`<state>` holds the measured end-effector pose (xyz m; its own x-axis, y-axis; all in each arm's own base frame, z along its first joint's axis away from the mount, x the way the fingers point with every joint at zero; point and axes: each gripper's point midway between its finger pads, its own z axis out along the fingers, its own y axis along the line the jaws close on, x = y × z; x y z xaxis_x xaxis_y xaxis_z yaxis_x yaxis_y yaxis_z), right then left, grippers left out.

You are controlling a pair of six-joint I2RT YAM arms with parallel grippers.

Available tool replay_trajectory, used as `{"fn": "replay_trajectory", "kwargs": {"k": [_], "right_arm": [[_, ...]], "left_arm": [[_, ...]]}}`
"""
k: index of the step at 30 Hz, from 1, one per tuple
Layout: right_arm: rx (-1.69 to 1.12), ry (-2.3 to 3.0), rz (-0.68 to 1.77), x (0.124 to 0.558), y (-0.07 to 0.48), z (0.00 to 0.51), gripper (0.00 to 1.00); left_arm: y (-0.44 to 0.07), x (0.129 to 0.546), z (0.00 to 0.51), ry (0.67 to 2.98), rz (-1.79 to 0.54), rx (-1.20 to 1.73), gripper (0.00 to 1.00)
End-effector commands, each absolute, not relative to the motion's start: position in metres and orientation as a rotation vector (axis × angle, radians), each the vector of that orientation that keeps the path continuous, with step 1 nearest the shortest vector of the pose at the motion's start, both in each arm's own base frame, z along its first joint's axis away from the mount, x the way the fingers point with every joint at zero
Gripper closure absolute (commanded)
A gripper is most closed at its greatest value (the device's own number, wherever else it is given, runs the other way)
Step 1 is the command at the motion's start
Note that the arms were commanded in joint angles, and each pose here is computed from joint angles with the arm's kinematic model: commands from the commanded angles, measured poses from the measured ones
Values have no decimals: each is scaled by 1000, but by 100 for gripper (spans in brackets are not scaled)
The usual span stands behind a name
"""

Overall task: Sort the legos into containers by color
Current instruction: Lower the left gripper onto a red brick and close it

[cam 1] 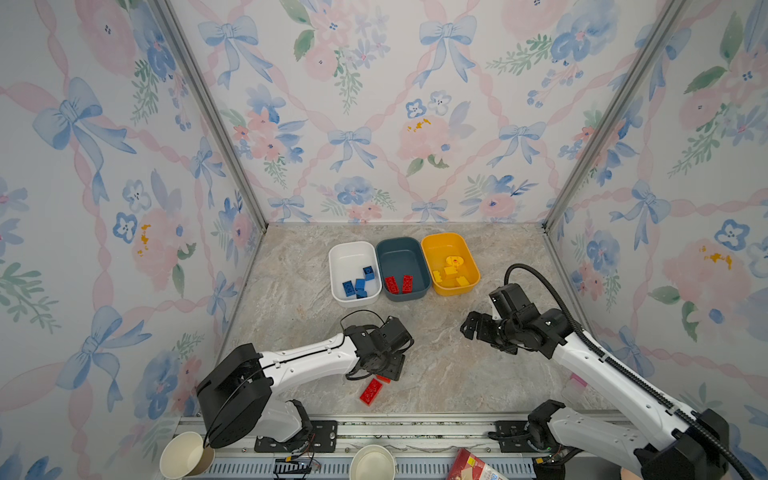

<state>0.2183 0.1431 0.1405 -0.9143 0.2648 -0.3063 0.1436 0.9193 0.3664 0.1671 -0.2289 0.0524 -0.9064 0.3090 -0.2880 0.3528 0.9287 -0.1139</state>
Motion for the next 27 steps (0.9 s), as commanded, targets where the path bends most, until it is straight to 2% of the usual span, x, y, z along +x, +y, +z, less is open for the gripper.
{"fn": "replay_trajectory", "kwargs": {"k": [1, 19, 27], "right_arm": [[301, 2729, 472, 213, 142, 136, 3], [303, 2731, 469, 212, 141, 132, 3], [309, 2729, 471, 212, 141, 130, 3]], "left_arm": [[-222, 153, 38, 2890, -189, 495, 29], [-215, 145, 12, 2961, -80, 508, 39], [-211, 144, 5, 2973, -41, 511, 51]]}}
